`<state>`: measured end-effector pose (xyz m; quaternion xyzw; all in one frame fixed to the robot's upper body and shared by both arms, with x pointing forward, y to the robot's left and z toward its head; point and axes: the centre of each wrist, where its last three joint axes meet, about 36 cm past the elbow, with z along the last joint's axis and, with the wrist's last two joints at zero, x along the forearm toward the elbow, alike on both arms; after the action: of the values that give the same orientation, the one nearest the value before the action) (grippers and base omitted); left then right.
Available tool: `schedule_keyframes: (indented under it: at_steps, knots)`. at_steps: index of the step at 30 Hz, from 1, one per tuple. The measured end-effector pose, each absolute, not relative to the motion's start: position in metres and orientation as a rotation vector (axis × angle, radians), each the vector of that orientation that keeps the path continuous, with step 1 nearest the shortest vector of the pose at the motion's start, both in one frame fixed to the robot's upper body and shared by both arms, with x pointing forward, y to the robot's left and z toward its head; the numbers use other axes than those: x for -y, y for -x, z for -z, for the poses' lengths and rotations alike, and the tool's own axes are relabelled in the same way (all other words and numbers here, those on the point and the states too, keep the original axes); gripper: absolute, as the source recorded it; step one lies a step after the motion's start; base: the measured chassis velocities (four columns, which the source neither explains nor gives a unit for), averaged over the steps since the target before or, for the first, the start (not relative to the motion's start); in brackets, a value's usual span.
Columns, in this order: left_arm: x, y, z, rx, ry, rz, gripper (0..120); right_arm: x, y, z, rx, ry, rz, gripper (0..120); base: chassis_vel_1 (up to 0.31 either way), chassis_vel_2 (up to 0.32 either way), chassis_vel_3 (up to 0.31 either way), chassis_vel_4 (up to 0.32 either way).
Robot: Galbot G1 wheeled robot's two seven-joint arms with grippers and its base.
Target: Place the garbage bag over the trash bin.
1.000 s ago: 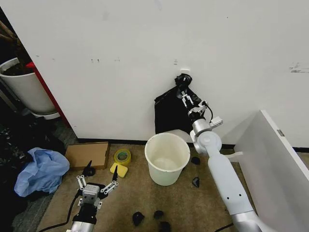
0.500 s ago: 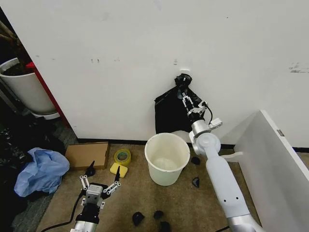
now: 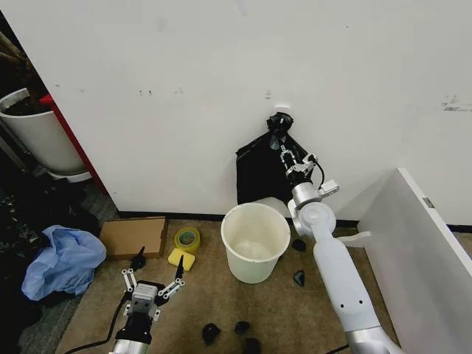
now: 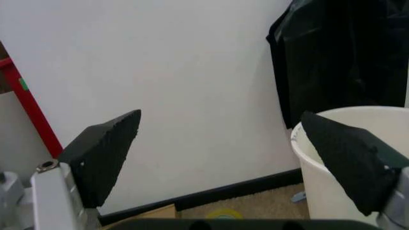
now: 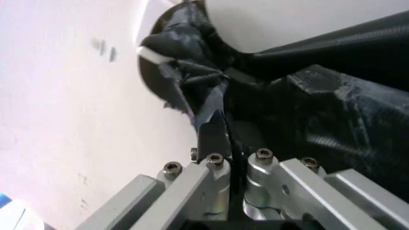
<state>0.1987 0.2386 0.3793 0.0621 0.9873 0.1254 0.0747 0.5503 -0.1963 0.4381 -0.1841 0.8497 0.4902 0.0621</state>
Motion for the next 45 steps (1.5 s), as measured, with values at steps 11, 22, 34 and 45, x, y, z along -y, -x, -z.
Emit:
schedule_keyframes:
  at_steps: [11,22,34,45]
  knots:
    - [-0.241,-0.202,-0.382,-2.949,-0.188,-0.376,99,0.194,-0.471,-0.447,-2.657,0.725,-1.213,0,0.000,0.000,0.000,0.000]
    - [-0.239,-0.206,-0.381,-2.944,-0.195,-0.367,99,0.186,-0.365,-0.434,-2.800,0.912,-0.804,0,0.000,0.000,0.000,0.000]
    - [-0.235,-0.210,-0.375,-2.943,-0.203,-0.354,99,0.181,-0.305,-0.398,-2.900,0.976,-0.506,0,0.000,0.000,0.000,0.000]
    - [-0.236,-0.214,-0.374,-2.940,-0.208,-0.346,99,0.182,-0.278,-0.376,-2.924,1.030,-0.304,0,0.000,0.000,0.000,0.000]
